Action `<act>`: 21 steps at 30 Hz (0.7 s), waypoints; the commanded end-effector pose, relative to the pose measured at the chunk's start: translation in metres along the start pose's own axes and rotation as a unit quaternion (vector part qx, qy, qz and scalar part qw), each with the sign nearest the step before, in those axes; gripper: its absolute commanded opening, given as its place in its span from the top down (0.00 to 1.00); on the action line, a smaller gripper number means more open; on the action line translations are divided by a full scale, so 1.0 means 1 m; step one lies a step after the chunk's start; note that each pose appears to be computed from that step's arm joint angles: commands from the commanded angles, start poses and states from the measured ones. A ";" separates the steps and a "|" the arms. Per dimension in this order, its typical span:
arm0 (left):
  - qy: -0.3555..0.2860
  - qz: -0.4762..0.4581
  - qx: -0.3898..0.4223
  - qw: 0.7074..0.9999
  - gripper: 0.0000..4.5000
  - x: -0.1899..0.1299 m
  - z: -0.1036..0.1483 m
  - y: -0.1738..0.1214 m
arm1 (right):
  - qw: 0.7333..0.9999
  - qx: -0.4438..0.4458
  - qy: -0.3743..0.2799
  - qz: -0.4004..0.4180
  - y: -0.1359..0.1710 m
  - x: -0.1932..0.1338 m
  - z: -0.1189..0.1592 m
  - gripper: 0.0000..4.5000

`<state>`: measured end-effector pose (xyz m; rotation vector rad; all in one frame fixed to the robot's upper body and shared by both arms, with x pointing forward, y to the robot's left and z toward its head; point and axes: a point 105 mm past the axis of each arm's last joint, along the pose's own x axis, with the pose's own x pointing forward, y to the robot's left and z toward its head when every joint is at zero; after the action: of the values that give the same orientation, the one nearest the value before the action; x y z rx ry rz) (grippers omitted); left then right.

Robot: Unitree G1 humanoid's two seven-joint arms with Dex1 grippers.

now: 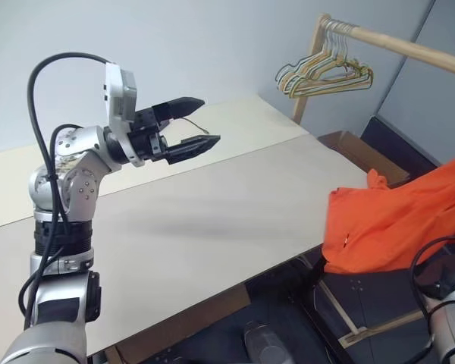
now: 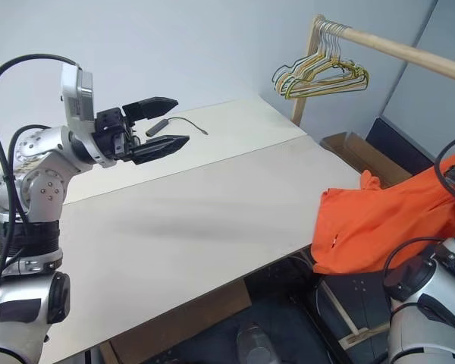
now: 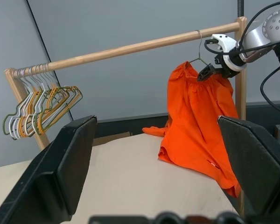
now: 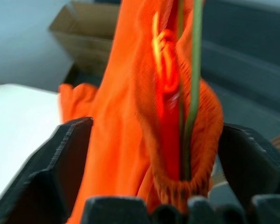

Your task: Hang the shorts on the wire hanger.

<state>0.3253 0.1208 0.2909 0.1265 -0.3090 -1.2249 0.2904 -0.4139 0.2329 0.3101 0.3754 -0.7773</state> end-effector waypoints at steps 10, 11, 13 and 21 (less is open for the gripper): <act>-0.010 -0.009 0.010 1.000 0.00 0.006 0.002 -0.005 | 0.894 -0.128 -0.422 -0.083 0.034 -0.086 0.093 0.01; -0.010 -0.006 0.009 1.000 0.00 0.006 0.001 -0.005 | 0.872 -0.134 -0.464 -0.074 0.043 -0.099 0.098 0.01; -0.009 0.008 0.007 1.000 0.00 0.002 -0.001 -0.005 | 0.824 -0.152 -0.544 -0.033 0.066 -0.126 0.103 0.01; 0.038 0.055 0.009 0.998 0.00 -0.024 -0.024 -0.014 | 0.724 -0.301 -0.473 0.401 0.181 -0.144 -0.004 0.01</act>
<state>0.3193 0.1321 0.2514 0.1109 -0.2106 -1.1383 0.3322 -0.2289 0.3210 -0.5328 -0.4708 -0.0408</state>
